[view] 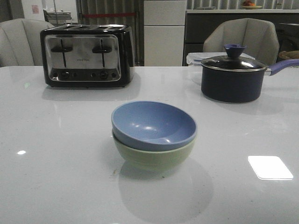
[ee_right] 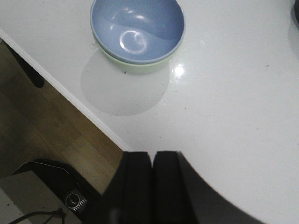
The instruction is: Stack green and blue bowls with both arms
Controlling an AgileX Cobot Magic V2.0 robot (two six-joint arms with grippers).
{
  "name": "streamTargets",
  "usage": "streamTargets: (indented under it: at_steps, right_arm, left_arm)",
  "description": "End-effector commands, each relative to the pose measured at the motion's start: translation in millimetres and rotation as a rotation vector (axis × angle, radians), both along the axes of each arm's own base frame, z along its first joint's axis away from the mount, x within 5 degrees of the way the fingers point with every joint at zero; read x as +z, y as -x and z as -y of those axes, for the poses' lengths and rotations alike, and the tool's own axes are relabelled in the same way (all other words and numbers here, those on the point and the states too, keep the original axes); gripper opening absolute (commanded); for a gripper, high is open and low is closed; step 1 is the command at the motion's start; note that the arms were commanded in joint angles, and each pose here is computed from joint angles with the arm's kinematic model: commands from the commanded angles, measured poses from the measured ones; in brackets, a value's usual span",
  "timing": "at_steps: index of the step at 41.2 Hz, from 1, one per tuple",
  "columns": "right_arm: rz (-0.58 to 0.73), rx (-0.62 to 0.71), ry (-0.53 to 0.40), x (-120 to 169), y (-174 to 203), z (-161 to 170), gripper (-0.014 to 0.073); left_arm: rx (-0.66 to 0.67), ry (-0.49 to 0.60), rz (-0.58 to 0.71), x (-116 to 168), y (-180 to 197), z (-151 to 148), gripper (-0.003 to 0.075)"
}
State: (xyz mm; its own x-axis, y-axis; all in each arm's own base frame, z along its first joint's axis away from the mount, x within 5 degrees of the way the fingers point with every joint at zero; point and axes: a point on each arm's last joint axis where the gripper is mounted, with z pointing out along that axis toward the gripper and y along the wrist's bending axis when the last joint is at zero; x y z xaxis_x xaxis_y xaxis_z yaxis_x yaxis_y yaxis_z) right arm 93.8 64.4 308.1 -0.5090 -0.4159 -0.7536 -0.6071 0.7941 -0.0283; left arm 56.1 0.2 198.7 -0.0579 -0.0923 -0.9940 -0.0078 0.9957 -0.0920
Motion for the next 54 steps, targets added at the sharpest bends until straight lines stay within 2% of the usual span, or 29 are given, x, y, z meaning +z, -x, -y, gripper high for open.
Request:
streamTargets:
  at_steps: [1, 18, 54]
  right_arm:
    - [0.073, -0.004, -0.042, 12.4, -2.6, -1.1, 0.0057]
    - [0.073, -0.004, -0.042, 12.4, -2.6, -1.1, 0.0057]
    - [0.073, -0.004, -0.042, 12.4, -2.6, -1.1, 0.0057]
  left_arm:
    - [-0.016, -0.004, 0.146, 11.5, 1.7, 0.9, 0.0093]
    - [-0.059, -0.059, 0.187, 15.1, 2.2, 3.4, 0.0093]
    - [-0.073, -0.071, 0.2, 16.1, 2.4, 4.3, 0.0093]
